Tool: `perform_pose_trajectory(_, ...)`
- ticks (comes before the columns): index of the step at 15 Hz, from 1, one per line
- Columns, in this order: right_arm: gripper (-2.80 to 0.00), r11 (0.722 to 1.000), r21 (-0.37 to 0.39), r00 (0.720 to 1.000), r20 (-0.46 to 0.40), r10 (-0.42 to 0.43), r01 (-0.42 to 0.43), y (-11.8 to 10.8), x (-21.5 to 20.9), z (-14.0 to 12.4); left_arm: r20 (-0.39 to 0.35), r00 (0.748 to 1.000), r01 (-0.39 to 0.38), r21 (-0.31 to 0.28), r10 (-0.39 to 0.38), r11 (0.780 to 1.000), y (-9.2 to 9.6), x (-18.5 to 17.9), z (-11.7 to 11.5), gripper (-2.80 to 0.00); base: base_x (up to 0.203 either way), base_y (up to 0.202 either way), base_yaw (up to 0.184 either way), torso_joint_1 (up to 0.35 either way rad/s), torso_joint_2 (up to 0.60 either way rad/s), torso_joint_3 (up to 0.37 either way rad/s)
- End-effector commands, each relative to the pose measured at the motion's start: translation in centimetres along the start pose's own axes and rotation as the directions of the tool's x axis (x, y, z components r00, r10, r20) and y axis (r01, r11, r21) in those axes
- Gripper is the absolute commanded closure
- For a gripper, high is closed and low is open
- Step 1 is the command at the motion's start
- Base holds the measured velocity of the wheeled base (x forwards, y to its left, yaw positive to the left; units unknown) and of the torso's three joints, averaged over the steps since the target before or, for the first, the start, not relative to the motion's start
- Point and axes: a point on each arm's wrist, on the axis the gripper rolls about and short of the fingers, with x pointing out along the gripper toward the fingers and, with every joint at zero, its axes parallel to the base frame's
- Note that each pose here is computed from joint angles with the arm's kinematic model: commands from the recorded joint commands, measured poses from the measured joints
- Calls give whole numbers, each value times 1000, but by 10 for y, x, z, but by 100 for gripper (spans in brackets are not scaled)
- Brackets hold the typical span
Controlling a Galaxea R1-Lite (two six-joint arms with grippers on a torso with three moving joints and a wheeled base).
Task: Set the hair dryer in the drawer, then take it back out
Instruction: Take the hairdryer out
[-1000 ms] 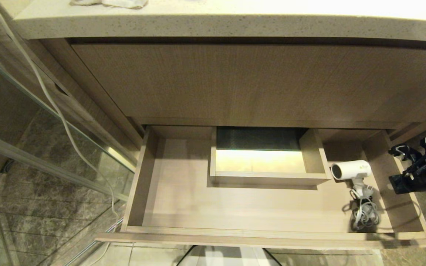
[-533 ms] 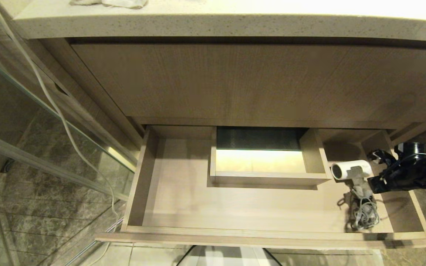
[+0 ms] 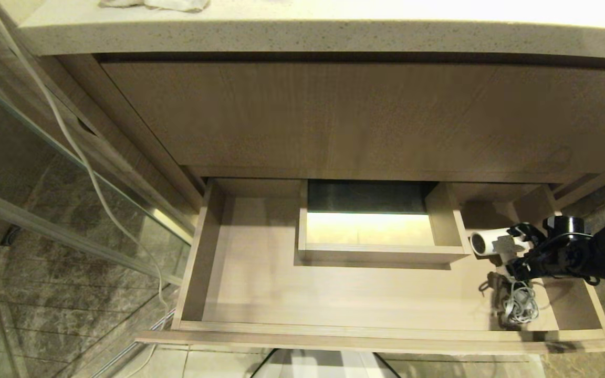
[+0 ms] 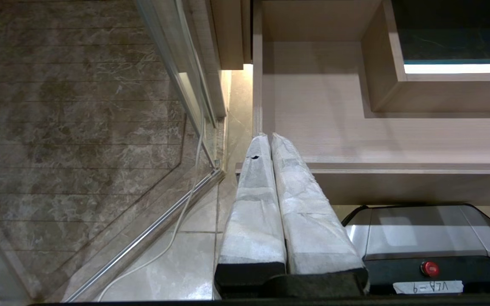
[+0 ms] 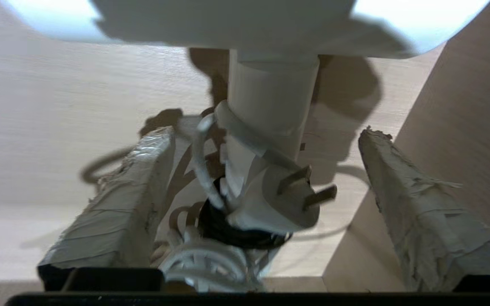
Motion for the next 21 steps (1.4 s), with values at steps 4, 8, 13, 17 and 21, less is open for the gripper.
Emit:
perform_pose_trajectory(4,-280,1000,27,1000,-2,2,-2,1,29,-13,-1,1000,0,0,0,1000,0,0,0,0,0,0,0,0,0,0)
perform_pose_trajectory(8,-280,999,33,999,35,-17,16,-4,41,-9,-1,1000,0,0,0,1000,0,0,0,0,0,0,0,0,0,0)
perform_pose_trajectory(13,0,999,34,997,62,-35,33,-7,42,-7,-1,1000,0,0,0,1000,0,0,0,0,0,0,0,0,0,0)
perform_pose_trajectory(17,0,999,33,997,62,-39,37,-9,27,2,0,1000,0,0,0,1000,0,0,0,0,0,0,0,0,0,0)
perform_pose_trajectory(21,0,998,31,995,89,-54,51,-12,6,13,-1,1000,0,0,0,1000,0,0,0,0,0,0,0,0,0,0)
